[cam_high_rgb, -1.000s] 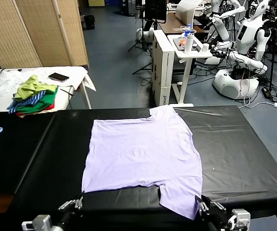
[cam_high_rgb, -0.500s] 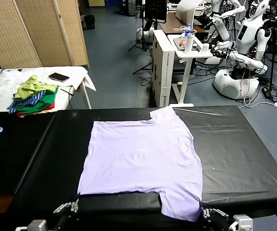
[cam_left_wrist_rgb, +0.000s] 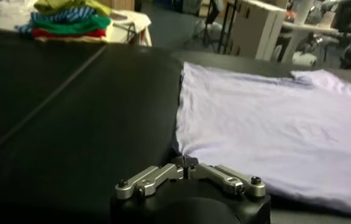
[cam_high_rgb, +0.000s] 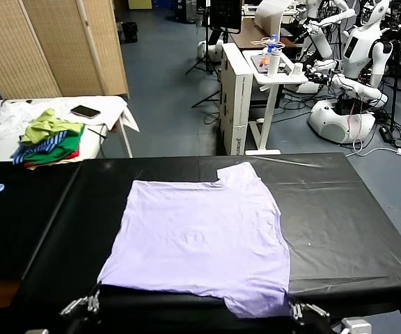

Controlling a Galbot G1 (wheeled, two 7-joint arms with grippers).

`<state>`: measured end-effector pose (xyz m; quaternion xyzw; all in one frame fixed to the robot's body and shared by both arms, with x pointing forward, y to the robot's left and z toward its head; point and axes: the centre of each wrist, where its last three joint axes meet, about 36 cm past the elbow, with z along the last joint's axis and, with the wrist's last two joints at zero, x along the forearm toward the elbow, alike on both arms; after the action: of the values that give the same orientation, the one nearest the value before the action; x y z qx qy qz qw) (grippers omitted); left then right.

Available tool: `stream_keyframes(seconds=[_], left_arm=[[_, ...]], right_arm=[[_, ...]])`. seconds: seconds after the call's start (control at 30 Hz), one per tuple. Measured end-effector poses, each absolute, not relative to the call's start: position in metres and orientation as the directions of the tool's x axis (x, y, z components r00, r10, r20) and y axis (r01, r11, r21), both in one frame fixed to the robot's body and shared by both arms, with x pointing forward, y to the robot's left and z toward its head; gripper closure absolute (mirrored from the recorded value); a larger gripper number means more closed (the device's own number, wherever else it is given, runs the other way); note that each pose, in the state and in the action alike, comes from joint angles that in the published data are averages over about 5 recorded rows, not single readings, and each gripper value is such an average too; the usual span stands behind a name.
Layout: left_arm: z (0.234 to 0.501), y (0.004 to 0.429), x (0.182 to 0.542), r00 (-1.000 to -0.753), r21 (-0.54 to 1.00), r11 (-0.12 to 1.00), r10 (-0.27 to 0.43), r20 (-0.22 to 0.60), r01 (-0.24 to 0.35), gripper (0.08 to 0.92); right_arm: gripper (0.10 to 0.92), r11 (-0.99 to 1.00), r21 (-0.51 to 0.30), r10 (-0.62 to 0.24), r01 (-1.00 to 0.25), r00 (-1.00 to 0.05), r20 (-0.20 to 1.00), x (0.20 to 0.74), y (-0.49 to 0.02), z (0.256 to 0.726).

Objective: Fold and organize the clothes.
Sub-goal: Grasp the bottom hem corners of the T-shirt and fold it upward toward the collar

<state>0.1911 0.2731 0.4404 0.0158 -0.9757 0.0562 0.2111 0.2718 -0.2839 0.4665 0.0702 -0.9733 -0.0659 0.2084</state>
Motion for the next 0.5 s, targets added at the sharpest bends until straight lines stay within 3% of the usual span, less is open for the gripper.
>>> stream_keyframes(seconds=[0.27, 0.5], left_arm=[[0.425, 0.271, 0.225, -0.946, -0.077, 0.997, 0.003, 0.324, -0.023, 0.855], [0.41, 0.273, 0.258, -0.963, -0.029, 1.0, 0.014, 0.269, 0.007, 0.855]], right_arm=[[0.883, 0.987, 0.13, -0.137, -0.094, -0.916, 0.377, 0.323, -0.292, 0.441], [0.883, 0.988, 0.12, -0.141, -0.102, -0.915, 0.379, 0.351, -0.285, 0.43]])
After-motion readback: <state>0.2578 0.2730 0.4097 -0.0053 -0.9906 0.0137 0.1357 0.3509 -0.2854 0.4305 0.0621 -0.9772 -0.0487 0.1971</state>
